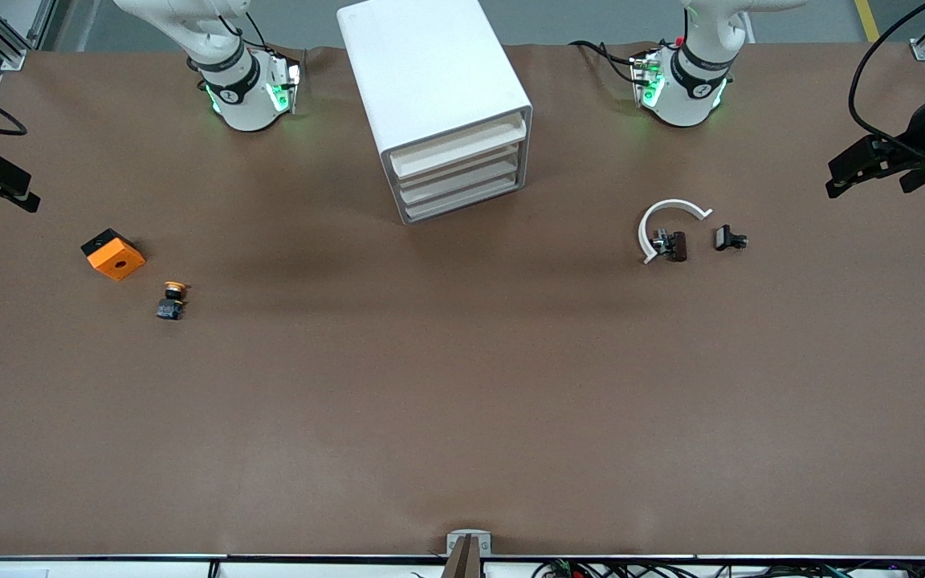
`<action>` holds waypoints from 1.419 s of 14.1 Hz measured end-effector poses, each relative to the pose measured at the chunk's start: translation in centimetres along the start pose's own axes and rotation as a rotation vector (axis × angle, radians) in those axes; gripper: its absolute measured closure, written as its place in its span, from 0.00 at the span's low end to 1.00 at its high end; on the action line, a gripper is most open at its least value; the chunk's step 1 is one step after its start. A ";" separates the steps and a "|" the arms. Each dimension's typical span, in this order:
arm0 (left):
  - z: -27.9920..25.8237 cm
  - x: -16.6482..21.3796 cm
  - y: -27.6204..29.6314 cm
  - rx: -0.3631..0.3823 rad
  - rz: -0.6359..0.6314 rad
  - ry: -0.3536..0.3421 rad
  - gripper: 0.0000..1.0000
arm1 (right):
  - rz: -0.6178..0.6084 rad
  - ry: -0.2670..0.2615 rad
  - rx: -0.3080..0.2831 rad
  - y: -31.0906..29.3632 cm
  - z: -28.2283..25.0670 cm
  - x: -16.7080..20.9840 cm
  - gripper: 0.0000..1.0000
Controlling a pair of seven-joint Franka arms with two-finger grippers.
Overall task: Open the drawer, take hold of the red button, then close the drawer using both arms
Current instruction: 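Move the left gripper toward the white drawer cabinet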
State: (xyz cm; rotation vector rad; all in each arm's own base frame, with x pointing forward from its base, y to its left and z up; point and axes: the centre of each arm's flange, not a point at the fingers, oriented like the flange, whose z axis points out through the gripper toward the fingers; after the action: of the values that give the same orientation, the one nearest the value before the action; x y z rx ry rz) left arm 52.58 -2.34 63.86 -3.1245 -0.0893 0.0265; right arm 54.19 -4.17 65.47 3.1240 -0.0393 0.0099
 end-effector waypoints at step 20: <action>22.5 10.0 5.0 -0.102 -0.278 -0.360 0.00 | -0.002 -0.029 0.001 -0.1 1.4 0.2 0.00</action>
State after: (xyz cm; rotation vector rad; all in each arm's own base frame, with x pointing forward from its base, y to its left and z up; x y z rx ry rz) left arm 62.43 -6.45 41.12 -3.1332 -0.5423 0.5966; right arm 54.35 -4.08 64.11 3.1255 -0.0360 -0.0356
